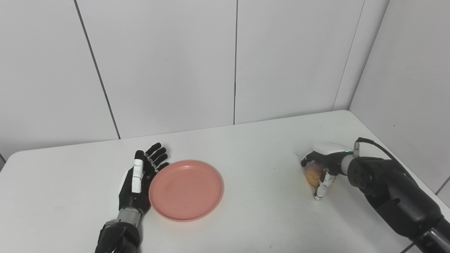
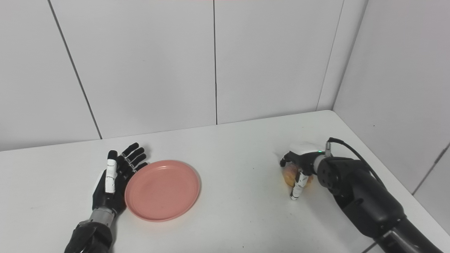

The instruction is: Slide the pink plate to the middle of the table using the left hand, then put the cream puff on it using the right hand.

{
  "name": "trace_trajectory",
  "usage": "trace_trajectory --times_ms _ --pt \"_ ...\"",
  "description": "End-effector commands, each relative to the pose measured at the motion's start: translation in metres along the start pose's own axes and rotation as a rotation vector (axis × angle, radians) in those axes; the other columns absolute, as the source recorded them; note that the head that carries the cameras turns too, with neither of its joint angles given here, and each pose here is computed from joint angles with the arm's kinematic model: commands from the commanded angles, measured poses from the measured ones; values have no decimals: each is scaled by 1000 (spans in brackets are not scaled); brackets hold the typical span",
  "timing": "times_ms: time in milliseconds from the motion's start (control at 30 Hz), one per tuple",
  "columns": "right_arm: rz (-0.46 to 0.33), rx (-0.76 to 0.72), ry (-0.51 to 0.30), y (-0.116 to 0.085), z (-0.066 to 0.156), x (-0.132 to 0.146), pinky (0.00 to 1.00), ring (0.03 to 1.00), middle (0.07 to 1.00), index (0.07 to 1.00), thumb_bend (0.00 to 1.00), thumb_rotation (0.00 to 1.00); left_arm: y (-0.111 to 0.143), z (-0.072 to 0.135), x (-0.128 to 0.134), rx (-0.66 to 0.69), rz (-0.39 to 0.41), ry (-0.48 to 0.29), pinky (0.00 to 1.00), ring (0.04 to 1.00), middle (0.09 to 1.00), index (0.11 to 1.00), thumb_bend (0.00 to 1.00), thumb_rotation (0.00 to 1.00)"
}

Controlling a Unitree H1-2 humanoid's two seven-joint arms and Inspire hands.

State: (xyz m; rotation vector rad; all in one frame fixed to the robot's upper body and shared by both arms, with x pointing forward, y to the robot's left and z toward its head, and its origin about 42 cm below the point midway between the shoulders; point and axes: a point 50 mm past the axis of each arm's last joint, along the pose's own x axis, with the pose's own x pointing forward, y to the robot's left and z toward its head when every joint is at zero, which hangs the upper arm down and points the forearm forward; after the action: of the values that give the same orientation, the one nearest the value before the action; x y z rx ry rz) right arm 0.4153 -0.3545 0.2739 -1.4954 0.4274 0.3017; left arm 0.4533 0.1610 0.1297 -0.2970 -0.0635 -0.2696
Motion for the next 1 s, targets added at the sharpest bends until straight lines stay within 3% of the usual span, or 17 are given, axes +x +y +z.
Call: trace_trajectory --times_ms 0,67,100,133,167,200,300,400,433,533,700,867,967 --pt "14 -23 39 -18 -6 -7 569 755 815 739 963 89 3 -48 -33 -64 33 155 843 861 825 775 960 865" --pt "25 -40 67 -18 -6 -8 549 730 795 733 953 70 3 -48 -32 -66 33 157 846 860 824 771 960 862" --pt "21 -63 91 -19 -6 -8 407 553 641 724 766 35 3 -48 -32 -64 32 157 843 858 821 772 963 862" --pt "17 -79 107 -19 -5 -9 303 419 544 707 649 14 3 -48 -32 -62 31 157 836 854 817 769 967 861" --pt "-1 -105 128 -17 -4 -9 267 374 511 702 609 7 3 -48 -32 -61 31 157 834 853 815 768 968 861" --pt "-19 -122 143 -15 -4 -8 251 369 457 600 557 1 2 -48 -31 -61 28 157 832 852 817 766 962 863" --pt "-36 -138 168 -12 -4 -7 265 388 430 536 532 0 2 -47 -31 -59 24 156 835 854 820 769 957 868" --pt "-31 -136 174 -11 -2 -8 348 492 516 474 525 0 2 -47 -31 -58 27 158 823 840 813 765 969 860" --pt "-31 -136 174 -11 -2 -8 360 516 503 477 527 0 2 -47 -31 -57 27 158 820 837 808 765 973 859" --pt "-25 -135 171 -12 0 -7 304 434 528 479 517 0 3 -46 -31 -60 22 154 828 838 804 770 972 858" --pt "-10 -127 173 -16 6 -3 272 414 548 478 512 0 3 -46 -31 -61 18 152 846 839 805 774 957 870" --pt "-79 -112 132 -24 16 -9 371 449 532 458 518 0 0 -45 -31 -63 25 148 819 822 795 766 971 858" --pt "-116 -120 116 -27 22 -14 342 439 531 466 518 0 0 -46 -32 -68 29 151 813 821 796 764 974 855"
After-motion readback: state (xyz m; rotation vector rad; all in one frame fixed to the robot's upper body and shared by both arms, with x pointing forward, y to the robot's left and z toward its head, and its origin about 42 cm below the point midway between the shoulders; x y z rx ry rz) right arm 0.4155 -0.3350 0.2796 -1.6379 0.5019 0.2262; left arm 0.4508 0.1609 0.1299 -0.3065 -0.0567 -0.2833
